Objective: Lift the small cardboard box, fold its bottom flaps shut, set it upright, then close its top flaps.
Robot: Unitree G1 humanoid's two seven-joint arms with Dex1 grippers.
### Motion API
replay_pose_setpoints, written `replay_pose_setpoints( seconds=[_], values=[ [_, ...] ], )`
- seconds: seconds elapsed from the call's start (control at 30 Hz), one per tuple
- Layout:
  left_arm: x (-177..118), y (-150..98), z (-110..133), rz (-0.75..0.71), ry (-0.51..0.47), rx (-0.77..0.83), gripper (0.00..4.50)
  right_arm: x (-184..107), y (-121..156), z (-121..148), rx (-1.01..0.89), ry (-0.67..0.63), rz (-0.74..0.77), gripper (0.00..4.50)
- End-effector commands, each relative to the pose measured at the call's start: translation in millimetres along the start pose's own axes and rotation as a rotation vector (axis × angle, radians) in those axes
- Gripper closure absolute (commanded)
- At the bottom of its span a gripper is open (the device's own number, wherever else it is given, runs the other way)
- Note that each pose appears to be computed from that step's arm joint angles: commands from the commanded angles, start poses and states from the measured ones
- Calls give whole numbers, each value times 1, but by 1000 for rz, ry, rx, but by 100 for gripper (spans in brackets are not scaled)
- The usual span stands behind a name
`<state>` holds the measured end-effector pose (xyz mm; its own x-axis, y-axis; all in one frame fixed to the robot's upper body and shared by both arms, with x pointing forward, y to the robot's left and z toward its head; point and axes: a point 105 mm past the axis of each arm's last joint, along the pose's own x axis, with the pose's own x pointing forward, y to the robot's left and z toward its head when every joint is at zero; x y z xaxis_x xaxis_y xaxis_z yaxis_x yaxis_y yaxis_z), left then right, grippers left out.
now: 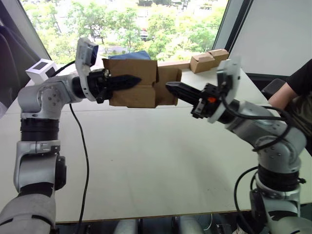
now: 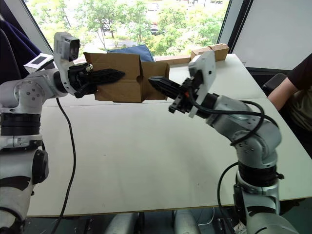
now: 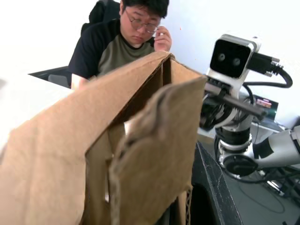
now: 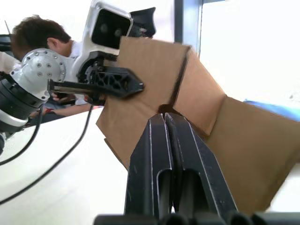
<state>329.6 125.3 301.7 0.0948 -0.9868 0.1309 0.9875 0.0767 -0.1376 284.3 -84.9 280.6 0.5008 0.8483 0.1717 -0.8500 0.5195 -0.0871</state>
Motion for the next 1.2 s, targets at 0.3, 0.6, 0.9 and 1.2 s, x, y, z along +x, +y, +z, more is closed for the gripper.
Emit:
replay_pose_setpoints(
  seconds=[0.3, 0.6, 0.9, 1.2],
  values=[
    [5, -10, 17, -45, -37, 50, 450, 5, 11, -20, -1, 58, 28, 447],
    [9, -18, 18, -78, -41, 45, 450, 17, 7, -28, -58, 69, 25, 447],
    [8, -17, 10, -65, -44, 21, 450, 20, 13, -20, -41, 22, 69, 447],
    [10, -17, 7, -73, -48, 12, 450, 25, 21, -20, -30, 8, 109, 447]
  ],
)
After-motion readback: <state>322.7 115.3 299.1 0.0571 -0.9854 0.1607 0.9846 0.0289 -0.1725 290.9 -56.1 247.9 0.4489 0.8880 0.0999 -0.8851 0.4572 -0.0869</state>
